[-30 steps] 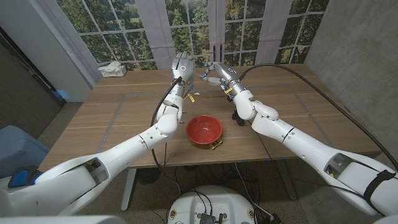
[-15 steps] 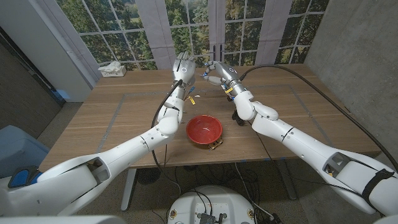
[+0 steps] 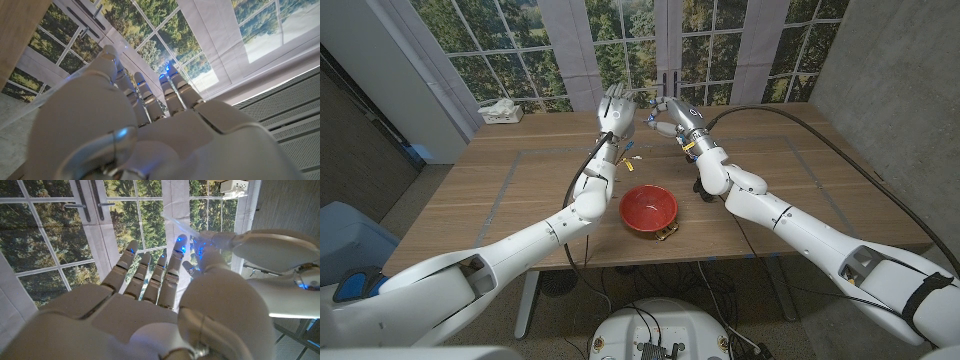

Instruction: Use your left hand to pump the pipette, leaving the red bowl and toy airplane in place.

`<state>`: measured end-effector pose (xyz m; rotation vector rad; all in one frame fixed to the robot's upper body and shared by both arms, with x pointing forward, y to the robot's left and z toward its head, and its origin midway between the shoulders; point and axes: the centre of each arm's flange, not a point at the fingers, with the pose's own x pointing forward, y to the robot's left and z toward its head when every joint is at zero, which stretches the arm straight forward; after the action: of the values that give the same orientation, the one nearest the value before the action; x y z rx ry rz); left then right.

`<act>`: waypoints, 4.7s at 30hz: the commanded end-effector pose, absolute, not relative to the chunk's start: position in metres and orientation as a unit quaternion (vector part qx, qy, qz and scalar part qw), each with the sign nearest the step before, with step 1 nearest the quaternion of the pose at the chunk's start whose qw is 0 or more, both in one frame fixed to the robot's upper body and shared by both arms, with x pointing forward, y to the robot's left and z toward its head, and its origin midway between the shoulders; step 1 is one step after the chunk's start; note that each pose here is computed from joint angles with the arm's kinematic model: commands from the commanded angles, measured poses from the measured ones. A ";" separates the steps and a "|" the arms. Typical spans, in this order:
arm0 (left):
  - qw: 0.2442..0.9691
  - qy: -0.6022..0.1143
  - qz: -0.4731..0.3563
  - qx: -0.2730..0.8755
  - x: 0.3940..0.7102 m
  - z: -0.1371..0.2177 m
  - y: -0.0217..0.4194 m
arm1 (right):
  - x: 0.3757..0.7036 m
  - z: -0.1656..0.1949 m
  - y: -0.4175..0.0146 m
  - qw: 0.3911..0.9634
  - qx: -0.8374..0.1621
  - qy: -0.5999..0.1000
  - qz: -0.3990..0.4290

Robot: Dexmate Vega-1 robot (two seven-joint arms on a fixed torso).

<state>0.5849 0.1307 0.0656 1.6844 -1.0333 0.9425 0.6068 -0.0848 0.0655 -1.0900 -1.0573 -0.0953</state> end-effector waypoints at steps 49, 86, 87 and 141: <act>0.457 -0.436 0.390 0.670 0.590 0.068 0.146 | 0.609 0.061 -0.060 0.669 -0.541 -0.491 -0.132; 0.458 -0.438 0.391 0.668 0.594 0.070 0.150 | 0.620 0.057 -0.061 0.646 -0.531 -0.524 -0.160; 0.456 -0.434 0.393 0.670 0.594 0.070 0.150 | 0.620 0.058 -0.061 0.646 -0.530 -0.526 -0.159; 0.773 -0.471 0.242 0.349 0.583 0.076 0.194 | 0.621 0.057 -0.092 0.725 -0.413 -0.538 -0.122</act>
<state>0.5848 0.1813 0.0756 1.0482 -1.0202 0.6626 0.6219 -0.0859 0.0575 -0.9675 -1.1739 -0.2778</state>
